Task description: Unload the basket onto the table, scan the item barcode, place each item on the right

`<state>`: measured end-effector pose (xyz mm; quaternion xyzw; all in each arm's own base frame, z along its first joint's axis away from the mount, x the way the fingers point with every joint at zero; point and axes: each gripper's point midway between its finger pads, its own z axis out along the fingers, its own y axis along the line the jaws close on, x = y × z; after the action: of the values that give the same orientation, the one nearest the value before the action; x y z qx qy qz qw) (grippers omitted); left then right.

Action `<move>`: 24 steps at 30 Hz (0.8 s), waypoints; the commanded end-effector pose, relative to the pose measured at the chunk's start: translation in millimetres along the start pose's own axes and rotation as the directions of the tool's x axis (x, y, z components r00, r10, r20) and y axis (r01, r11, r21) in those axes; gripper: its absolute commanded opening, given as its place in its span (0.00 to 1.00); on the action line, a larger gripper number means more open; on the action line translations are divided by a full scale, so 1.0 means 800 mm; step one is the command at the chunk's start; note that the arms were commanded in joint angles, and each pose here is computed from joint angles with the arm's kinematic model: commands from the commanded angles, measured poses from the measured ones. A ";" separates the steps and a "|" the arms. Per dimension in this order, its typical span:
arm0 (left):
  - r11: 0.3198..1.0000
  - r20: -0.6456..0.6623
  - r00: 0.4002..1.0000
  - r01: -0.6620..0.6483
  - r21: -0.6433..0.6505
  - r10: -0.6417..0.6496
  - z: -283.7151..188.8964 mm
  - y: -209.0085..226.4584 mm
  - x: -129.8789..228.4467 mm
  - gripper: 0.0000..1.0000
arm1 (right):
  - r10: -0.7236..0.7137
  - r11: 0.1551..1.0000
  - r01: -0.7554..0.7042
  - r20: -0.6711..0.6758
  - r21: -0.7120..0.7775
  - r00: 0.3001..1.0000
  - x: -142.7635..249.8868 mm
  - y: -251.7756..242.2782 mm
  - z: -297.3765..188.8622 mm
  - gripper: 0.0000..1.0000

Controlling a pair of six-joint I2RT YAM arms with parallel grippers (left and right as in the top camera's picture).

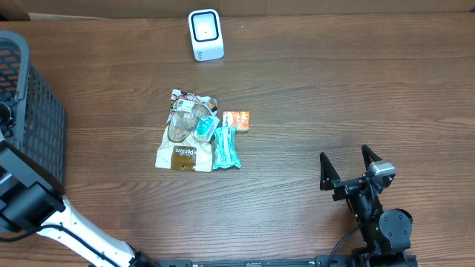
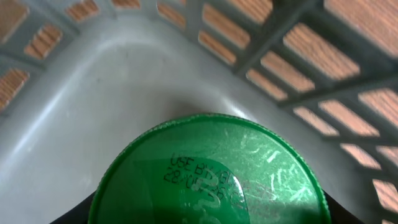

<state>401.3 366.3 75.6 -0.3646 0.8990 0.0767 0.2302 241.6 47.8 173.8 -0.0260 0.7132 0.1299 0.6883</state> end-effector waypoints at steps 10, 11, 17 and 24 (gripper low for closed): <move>0.989 0.289 0.947 0.126 0.073 -0.142 -0.244 -0.009 -0.062 0.51 | 0.002 1.000 -0.002 0.002 0.006 1.000 0.003 -0.002 0.000 1.00; 0.988 0.298 0.943 0.125 0.094 -0.148 -0.265 -0.014 -0.058 0.50 | 0.003 1.000 -0.003 0.002 0.006 1.000 0.003 -0.002 0.000 1.00; 0.967 0.309 0.941 0.063 0.248 -0.140 -0.362 -0.056 -0.022 0.52 | 0.003 1.000 -0.003 0.002 0.006 1.000 0.003 -0.002 0.000 1.00; 0.904 0.249 0.968 -0.087 0.419 -0.022 -0.410 -0.148 0.034 0.54 | 0.003 1.000 -0.003 0.002 0.006 1.000 0.003 -0.002 0.000 1.00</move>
<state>334.5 207.4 344.6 -0.3267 0.8547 -0.0154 0.4030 241.6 47.8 173.7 -0.0260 0.7134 0.1299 0.6882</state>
